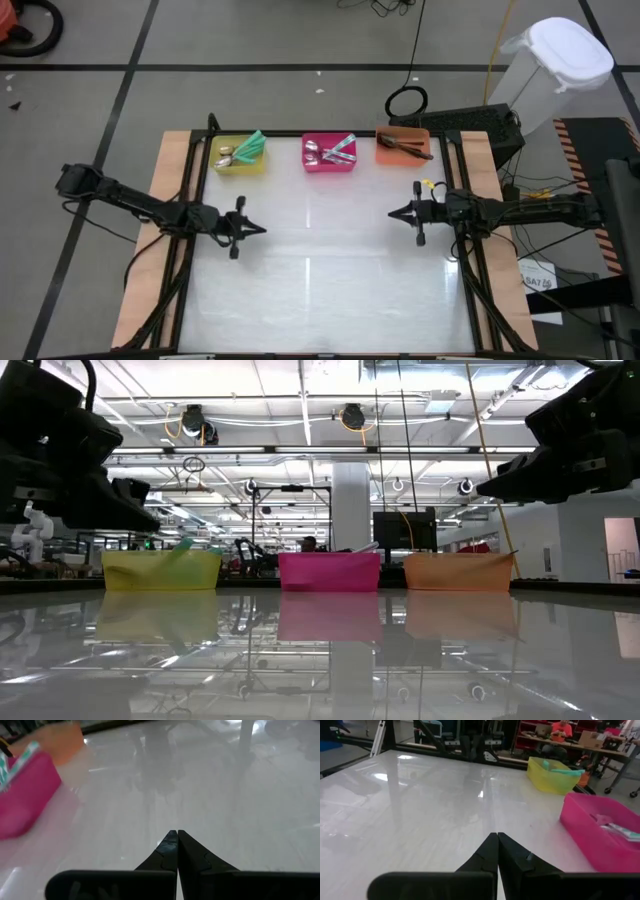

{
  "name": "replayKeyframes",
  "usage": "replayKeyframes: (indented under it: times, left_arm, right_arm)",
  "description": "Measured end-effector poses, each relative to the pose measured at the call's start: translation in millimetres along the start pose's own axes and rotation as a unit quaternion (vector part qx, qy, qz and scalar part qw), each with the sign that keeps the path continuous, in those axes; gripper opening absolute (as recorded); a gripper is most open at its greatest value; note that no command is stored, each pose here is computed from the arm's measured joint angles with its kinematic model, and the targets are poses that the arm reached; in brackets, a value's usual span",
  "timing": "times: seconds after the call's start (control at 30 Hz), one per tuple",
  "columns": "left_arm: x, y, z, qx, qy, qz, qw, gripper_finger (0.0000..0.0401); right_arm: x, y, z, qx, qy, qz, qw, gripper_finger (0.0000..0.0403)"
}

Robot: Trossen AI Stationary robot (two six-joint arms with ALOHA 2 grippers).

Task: Sort silverware by color (type)
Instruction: Return to Home Position

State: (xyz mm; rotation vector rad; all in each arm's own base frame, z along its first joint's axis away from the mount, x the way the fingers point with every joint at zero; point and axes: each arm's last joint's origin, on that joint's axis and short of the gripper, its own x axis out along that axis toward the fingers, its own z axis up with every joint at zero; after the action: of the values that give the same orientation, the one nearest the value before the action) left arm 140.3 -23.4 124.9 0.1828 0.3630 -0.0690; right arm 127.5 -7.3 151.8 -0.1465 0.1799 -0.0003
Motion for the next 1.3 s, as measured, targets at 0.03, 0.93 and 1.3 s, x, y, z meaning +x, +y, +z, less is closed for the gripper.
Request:
replayKeyframes:
  times: [0.03,0.93,1.3]
  left_arm:
    - [-0.9,0.3,1.4,0.000,-0.006,0.001,1.000,0.0000]
    - [-37.1,24.1,6.7,-0.021,-0.069,0.054,0.996,0.0000]
    - [-38.3,36.9,2.9,-0.048,-0.061,0.079,0.994,0.0000]
  right_arm:
    - [-0.1,0.1,-0.5,0.002,0.003,0.000,1.000,0.0000]
    - [-25.0,0.0,3.9,0.043,-0.041,-0.019,0.998,0.0000]
    - [-28.0,1.9,7.6,0.028,-0.068,0.017,0.997,0.0000]
